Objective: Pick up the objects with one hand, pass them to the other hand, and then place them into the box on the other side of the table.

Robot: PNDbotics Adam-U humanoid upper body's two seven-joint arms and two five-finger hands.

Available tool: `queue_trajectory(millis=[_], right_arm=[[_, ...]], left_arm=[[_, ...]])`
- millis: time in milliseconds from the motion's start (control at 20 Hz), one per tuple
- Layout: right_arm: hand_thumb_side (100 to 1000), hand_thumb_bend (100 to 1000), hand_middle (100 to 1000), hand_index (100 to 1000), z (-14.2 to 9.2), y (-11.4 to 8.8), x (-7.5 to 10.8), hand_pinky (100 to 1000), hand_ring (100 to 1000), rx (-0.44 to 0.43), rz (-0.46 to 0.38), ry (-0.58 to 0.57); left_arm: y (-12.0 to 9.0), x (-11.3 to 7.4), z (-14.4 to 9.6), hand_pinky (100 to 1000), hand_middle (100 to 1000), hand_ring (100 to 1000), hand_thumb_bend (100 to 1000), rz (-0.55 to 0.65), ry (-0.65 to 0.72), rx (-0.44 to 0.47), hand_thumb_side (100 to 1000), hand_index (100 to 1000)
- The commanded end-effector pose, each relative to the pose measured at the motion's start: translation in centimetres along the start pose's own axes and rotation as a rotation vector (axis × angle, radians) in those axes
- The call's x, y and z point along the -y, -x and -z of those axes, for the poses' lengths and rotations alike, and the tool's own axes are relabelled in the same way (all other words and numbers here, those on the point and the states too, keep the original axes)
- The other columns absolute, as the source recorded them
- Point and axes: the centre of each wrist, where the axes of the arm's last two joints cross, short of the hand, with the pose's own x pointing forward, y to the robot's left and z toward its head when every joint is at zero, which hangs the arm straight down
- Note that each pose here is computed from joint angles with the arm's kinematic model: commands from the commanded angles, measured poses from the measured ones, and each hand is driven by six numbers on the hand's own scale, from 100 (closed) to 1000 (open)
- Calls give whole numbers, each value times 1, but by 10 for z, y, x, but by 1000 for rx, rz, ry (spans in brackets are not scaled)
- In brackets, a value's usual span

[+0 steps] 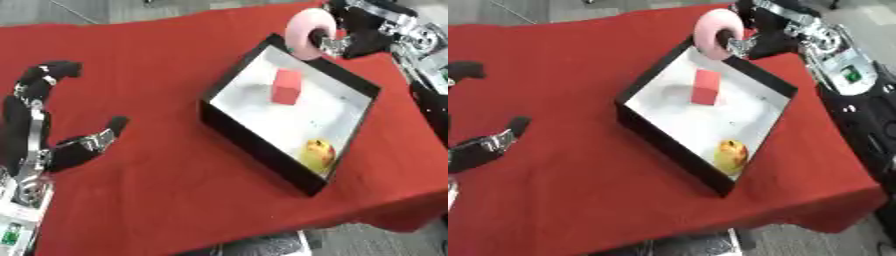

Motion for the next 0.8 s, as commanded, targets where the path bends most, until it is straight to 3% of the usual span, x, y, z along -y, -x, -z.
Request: queue_trajectory(millis=[50, 300, 350, 450, 500, 600, 650, 800], right_arm=[[198, 100, 484, 549, -11, -3, 20, 913, 702, -10, -95, 8], [189, 100, 618, 680, -20, 7, 14, 937, 771, -10, -164, -61], [190, 100, 676, 717, -22, 8, 13, 952, 806, -6, -172, -72], [178, 100, 862, 875, -25, 9, 13, 1000, 909, 5, -188, -99], [128, 100, 927, 926, -26, 9, 12, 1000, 950, 12, -197, -113], [166, 100, 968, 955, -30, 12, 11, 1000, 975, 24, -206, -134], [232, 100, 998, 975, -33, 13, 10, 1000, 990, 26, -205, -137], [311, 100, 1000, 982, -38, 16, 8, 1000, 998, 30, -188, -124]], left_arm=[[2, -11, 7, 850, 602, 758, 597, 14, -27, 13, 612, 786], [5, -18, 6, 853, 597, 755, 595, 13, -72, -24, 607, 780], [6, -21, 6, 853, 597, 755, 596, 16, -84, -30, 605, 779], [9, -27, 6, 855, 595, 753, 594, 26, -106, -47, 605, 776], [11, -30, 5, 857, 593, 753, 591, 30, -117, -60, 607, 776], [15, -35, 3, 857, 593, 753, 591, 39, -135, -84, 608, 775], [17, -37, 2, 857, 593, 753, 591, 44, -141, -93, 608, 775], [22, -45, 0, 859, 592, 753, 590, 58, -165, -120, 607, 774]])
